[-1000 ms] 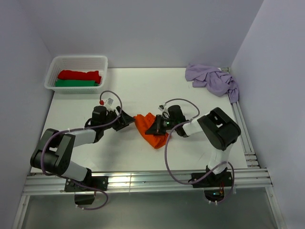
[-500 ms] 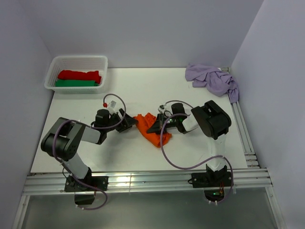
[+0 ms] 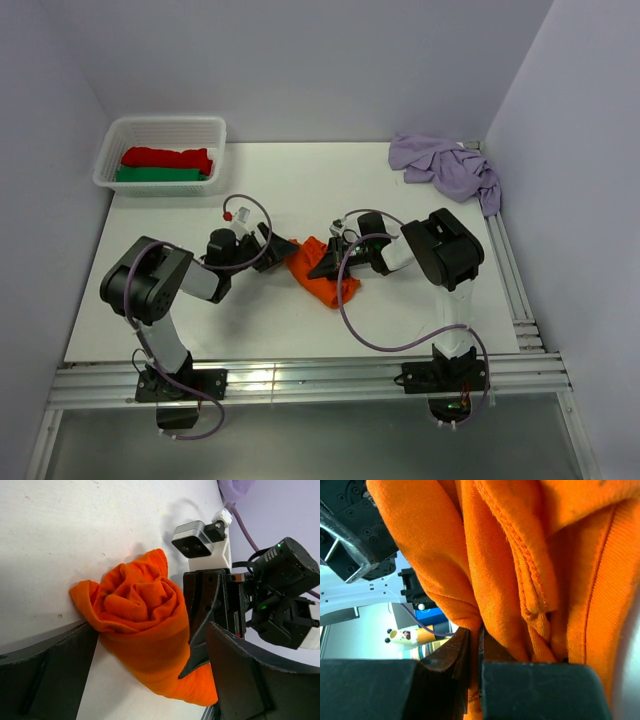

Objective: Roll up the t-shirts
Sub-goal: Roll the tshirt

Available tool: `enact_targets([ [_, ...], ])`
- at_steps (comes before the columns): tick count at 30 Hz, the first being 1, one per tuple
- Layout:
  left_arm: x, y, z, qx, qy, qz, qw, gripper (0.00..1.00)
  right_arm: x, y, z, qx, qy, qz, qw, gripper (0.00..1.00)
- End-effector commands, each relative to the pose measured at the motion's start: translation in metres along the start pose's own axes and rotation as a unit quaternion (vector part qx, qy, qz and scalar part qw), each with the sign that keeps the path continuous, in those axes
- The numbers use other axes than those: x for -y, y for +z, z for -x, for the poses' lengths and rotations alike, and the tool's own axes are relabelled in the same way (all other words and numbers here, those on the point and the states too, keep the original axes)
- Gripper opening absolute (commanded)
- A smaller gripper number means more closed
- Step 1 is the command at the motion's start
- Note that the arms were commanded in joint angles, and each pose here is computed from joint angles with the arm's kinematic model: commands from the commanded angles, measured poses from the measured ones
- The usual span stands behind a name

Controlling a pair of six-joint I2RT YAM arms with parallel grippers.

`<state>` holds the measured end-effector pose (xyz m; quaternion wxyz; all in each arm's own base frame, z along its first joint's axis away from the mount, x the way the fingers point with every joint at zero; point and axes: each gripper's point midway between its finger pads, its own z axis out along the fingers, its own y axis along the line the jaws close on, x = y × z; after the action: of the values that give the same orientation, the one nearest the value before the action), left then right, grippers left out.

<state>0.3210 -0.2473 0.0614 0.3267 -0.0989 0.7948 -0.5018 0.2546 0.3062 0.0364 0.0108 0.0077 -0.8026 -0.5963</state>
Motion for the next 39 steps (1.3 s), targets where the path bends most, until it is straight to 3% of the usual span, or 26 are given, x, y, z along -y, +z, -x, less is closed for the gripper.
enact_targets([
  [1, 0.007, 0.012, 0.010, 0.015, 0.006, -0.011, 1.000, 0.92, 0.032, 0.001, -0.006, 0.004, 0.044, -0.043, 0.998, 0.00],
  [4, 0.000, 0.016, 0.005, 0.014, 0.000, 0.003, 1.000, 0.88, 0.032, 0.001, -0.007, 0.005, 0.043, -0.043, 0.998, 0.00],
  [7, -0.008, 0.023, 0.002, 0.010, -0.010, 0.022, 1.000, 0.75, 0.033, 0.001, -0.007, 0.002, 0.042, -0.046, 0.998, 0.00],
  [9, -0.009, 0.022, 0.005, 0.019, -0.015, 0.029, 0.999, 0.61, 0.035, 0.000, -0.009, 0.000, 0.041, -0.049, 0.998, 0.00],
  [10, -0.010, 0.022, 0.006, 0.019, -0.017, 0.036, 0.999, 0.46, 0.034, 0.000, -0.009, 0.000, 0.041, -0.049, 0.998, 0.00],
  [13, -0.012, 0.023, 0.010, 0.019, -0.016, 0.056, 0.998, 0.21, 0.037, 0.000, -0.010, -0.002, 0.039, -0.054, 0.998, 0.00],
  [15, -0.010, 0.024, 0.014, 0.018, -0.011, 0.061, 0.998, 0.15, 0.040, 0.000, -0.011, -0.003, 0.036, -0.060, 0.998, 0.01],
  [16, -0.010, 0.024, 0.014, 0.017, -0.010, 0.063, 0.998, 0.06, 0.041, 0.000, -0.011, -0.003, 0.036, -0.061, 0.997, 0.06],
  [17, -0.008, 0.026, 0.016, 0.017, -0.009, 0.064, 0.998, 0.03, 0.041, -0.001, -0.011, -0.002, 0.035, -0.062, 0.997, 0.19],
  [22, -0.005, 0.023, 0.020, 0.013, 0.006, 0.076, 0.997, 0.00, 0.031, -0.008, -0.006, 0.015, -0.007, -0.089, 0.996, 0.42],
  [28, -0.005, 0.020, 0.020, 0.009, 0.013, 0.087, 0.996, 0.00, 0.010, -0.027, 0.009, 0.039, -0.082, -0.155, 0.984, 0.56],
  [32, -0.003, 0.020, 0.019, 0.006, 0.014, 0.087, 0.996, 0.00, -0.006, -0.055, 0.027, 0.095, -0.141, -0.241, 0.956, 0.62],
  [35, -0.003, 0.019, 0.018, 0.004, 0.016, 0.088, 0.996, 0.00, -0.023, -0.069, 0.025, 0.113, -0.189, -0.288, 0.932, 0.75],
  [39, 0.000, 0.019, 0.017, 0.003, 0.020, 0.087, 0.996, 0.00, -0.044, -0.082, 0.025, 0.145, -0.255, -0.378, 0.878, 0.76],
])
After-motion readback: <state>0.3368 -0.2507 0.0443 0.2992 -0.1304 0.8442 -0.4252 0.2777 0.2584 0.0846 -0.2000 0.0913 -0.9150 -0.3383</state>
